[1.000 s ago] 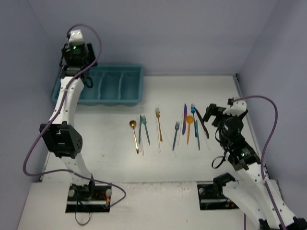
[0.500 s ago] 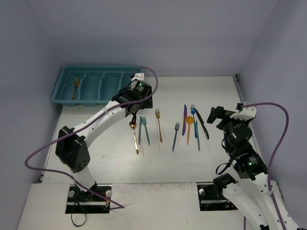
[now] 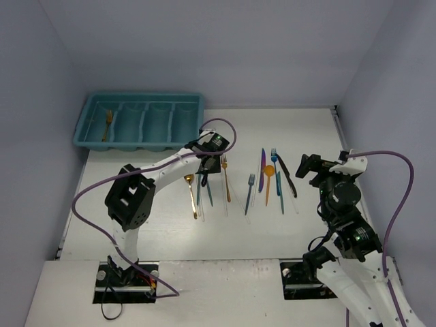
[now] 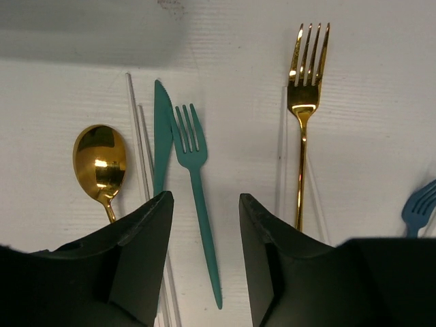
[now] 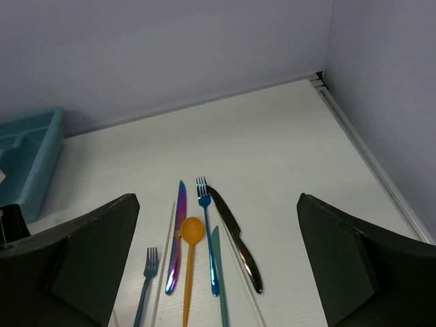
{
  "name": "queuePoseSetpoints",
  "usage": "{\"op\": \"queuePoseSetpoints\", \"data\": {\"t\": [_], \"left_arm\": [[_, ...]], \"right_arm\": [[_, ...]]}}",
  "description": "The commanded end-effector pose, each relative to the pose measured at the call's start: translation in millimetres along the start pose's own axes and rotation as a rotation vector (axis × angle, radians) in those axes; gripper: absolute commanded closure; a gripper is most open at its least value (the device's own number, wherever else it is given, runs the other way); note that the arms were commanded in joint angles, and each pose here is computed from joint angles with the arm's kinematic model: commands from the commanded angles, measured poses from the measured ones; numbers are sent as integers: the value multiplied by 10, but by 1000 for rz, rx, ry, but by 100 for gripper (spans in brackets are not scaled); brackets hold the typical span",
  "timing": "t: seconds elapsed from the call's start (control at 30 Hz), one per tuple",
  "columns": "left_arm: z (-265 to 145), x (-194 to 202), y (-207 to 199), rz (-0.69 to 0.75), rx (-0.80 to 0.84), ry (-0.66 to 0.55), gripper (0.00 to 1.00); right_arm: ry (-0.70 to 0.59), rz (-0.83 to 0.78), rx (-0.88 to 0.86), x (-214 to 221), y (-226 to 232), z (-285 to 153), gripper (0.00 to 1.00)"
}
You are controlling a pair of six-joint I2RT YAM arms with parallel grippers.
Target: Sort the eating utensils into containers
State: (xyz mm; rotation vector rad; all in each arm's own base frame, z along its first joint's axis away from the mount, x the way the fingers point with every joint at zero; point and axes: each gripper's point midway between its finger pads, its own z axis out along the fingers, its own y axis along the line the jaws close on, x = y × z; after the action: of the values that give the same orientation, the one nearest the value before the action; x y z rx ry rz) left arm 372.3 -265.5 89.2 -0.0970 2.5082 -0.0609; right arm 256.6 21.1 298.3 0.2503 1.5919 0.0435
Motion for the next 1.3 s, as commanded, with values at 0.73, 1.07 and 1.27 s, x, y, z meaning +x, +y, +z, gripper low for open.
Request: {"op": "queuePoseSetpoints", "data": {"t": [0.73,1.07,1.27], "left_arm": [[432,485,22,-52,-45,134,91],[-475,-541,-147,10,112,-130,100],[-1058,-1549,592,68,80,-349,100]], "right_arm": [[-68,44,21,-131,-27,-41,0],[-68,46,19,-127,-23,-44,0],[-60,41,8,-108,9,-33,0]]}}
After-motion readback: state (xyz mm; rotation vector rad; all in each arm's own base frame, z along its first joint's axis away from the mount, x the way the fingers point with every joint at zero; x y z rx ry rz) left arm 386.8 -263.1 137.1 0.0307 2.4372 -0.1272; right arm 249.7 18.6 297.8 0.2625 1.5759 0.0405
